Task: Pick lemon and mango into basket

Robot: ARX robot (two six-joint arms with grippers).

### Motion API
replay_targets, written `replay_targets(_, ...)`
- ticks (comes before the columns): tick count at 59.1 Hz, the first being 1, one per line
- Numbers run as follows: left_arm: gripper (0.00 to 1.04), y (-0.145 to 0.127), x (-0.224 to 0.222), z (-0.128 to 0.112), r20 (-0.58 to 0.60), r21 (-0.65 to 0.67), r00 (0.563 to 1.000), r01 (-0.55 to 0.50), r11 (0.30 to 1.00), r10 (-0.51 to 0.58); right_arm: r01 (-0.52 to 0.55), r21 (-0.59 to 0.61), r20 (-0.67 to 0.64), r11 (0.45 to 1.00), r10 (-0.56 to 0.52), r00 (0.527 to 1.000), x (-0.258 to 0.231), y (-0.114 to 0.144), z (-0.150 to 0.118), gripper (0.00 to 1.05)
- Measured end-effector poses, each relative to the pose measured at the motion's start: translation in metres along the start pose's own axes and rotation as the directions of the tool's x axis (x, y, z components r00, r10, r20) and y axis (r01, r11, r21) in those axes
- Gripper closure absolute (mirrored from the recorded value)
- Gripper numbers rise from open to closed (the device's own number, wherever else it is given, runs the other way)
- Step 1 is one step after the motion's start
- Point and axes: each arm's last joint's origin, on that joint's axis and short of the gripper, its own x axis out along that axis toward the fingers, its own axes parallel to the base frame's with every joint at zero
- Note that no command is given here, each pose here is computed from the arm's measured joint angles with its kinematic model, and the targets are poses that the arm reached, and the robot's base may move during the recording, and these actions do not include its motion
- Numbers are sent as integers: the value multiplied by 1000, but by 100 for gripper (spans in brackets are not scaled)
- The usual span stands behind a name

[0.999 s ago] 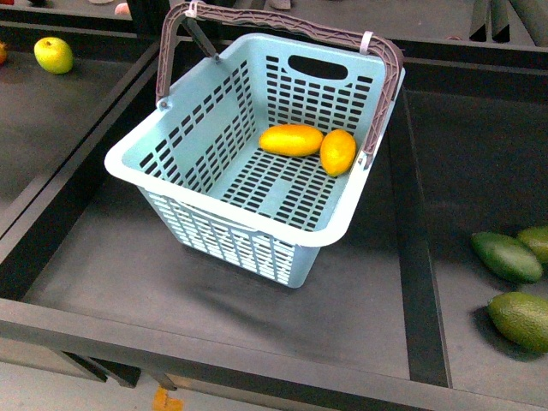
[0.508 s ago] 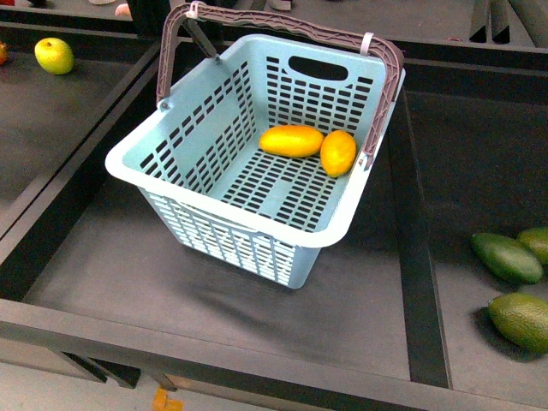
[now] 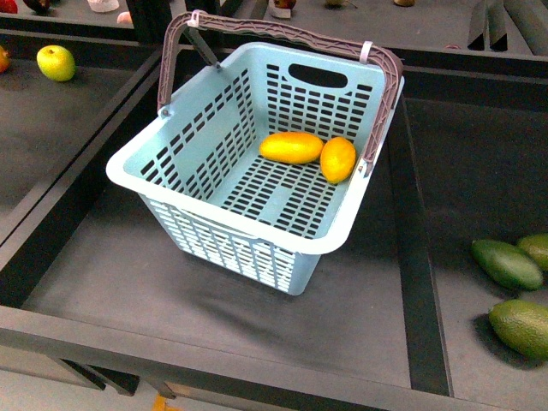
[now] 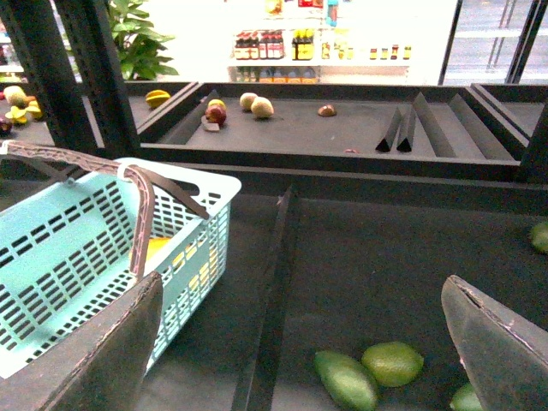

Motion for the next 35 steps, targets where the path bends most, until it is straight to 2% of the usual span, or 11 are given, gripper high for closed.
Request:
replay_targets(12,101,0,-5,-1,-2,0,1000,0,1000,0,0,0,0,1000,0,1000,0,0,0,9)
replay_targets(15,101,0,-10,-5,-34,0,999,0,1000,0,0,0,0,1000,0,1000,0,0,0,9)
replay_targets(35,101,0,-15,-3,-6,0,1000,0,1000,0,0,0,0,1000,0,1000,0,0,0,9)
